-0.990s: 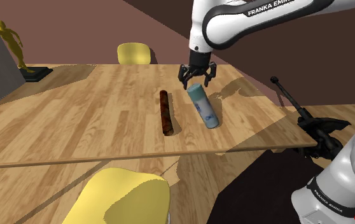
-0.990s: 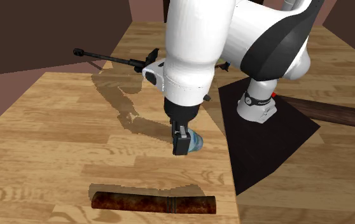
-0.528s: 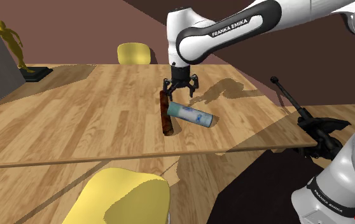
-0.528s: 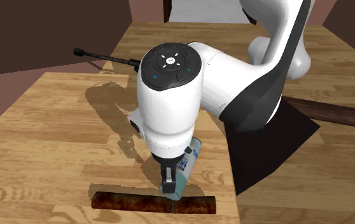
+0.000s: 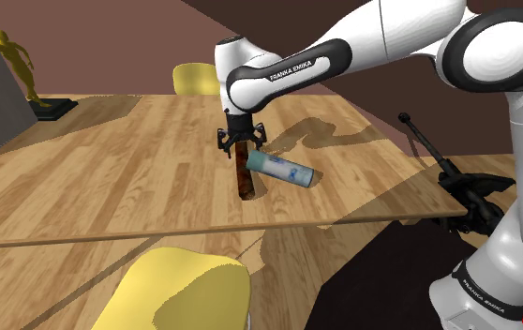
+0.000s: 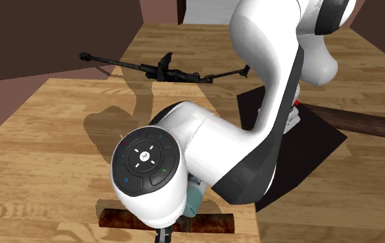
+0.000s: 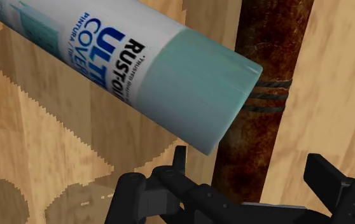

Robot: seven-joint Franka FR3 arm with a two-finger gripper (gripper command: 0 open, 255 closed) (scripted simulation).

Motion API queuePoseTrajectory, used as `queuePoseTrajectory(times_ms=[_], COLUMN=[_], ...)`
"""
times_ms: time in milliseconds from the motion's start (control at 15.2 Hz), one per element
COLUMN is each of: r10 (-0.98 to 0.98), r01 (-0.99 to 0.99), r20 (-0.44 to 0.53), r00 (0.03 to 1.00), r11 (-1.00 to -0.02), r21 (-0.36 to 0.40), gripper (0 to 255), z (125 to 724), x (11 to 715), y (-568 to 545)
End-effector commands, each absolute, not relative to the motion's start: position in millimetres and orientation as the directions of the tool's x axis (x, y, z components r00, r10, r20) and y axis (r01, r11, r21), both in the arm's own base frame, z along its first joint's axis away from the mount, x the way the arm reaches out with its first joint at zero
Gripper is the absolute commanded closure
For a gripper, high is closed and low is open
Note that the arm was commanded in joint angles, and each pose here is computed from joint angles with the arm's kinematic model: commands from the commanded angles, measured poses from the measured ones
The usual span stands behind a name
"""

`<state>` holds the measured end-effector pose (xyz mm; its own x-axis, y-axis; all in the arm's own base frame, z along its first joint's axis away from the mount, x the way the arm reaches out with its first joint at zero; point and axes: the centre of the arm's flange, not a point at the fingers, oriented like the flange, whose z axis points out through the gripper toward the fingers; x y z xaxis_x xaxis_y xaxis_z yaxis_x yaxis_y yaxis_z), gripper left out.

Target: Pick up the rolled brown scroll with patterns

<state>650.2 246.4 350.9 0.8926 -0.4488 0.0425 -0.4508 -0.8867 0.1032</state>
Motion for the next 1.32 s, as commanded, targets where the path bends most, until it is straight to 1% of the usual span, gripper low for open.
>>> queuePoseTrajectory(times_ms=[0, 264, 462, 528, 1056, 1254], r10=[-0.451, -0.451, -0.451, -0.451, -0.45, -0.451], r01=[-0.453, -0.453, -0.453, -0.453, -0.452, -0.453], r20=[0.043, 0.043, 0.043, 0.043, 0.043, 0.043], r00=[0.892, 0.892, 0.892, 0.892, 0.892, 0.892], r11=[-0.886, -0.886, -0.886, -0.886, -0.886, -0.886], r21=[0.103, 0.103, 0.103, 0.103, 0.104, 0.103], gripper=[0, 0, 0, 255, 255, 255], z=[340, 319, 316, 315, 310, 326], x=[653, 653, 653, 651, 650, 653], y=[248, 248, 248, 248, 254, 248])
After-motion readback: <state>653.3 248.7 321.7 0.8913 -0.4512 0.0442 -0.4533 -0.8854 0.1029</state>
